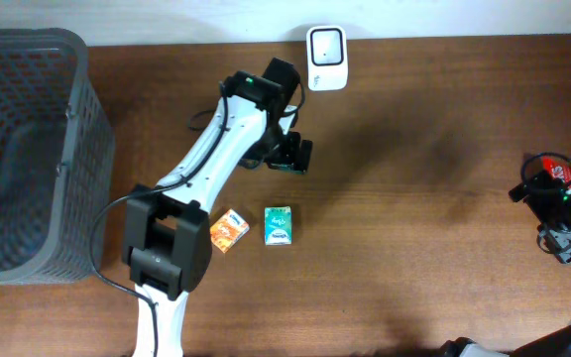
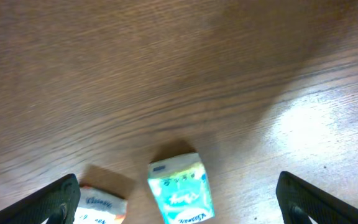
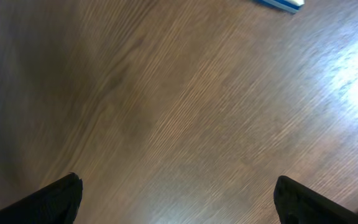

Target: Scan the item barcode

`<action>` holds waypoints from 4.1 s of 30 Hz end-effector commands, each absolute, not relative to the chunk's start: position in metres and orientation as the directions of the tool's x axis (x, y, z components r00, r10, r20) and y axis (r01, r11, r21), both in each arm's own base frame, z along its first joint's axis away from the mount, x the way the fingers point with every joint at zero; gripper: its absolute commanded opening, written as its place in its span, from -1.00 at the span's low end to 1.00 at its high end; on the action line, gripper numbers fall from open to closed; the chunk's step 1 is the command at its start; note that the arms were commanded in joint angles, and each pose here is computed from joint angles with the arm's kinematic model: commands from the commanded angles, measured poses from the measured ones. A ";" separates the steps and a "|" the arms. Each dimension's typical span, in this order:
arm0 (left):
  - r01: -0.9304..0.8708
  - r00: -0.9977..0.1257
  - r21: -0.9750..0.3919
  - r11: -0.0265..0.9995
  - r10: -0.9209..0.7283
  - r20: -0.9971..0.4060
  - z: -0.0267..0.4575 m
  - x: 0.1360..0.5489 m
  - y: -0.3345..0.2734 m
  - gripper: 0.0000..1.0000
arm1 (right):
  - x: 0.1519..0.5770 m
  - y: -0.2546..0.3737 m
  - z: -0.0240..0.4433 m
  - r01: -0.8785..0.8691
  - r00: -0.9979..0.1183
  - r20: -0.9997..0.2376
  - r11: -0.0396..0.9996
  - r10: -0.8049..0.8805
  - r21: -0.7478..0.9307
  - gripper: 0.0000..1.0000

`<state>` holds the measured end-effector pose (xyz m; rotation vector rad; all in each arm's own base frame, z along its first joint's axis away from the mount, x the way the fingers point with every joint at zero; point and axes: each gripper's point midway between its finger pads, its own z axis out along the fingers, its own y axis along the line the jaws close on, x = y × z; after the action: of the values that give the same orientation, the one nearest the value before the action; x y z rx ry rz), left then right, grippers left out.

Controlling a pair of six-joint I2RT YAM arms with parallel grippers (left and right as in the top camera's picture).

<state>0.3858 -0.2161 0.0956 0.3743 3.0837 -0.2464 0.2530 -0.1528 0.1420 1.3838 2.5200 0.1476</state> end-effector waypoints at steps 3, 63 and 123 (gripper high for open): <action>0.165 -0.981 -0.158 0.974 0.146 -0.125 0.164 0.385 -0.162 0.98 | 0.254 -0.125 0.163 0.688 -0.629 -0.196 0.656 0.752 0.309 0.97; 0.081 -0.987 -0.205 0.975 0.049 -0.155 0.132 0.387 -0.152 0.80 | 0.288 0.081 0.104 0.358 -0.919 0.016 0.816 0.394 0.454 0.88; -0.119 -0.982 -0.047 0.992 -0.124 -0.144 0.128 0.393 -0.089 0.98 | 0.323 0.189 0.177 -0.412 -0.910 -0.412 -0.003 -0.042 0.911 -0.92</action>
<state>0.3905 -0.0912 0.1221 -0.1660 3.0094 -0.0654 0.3364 0.1891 0.1487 -0.3827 2.1326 1.8513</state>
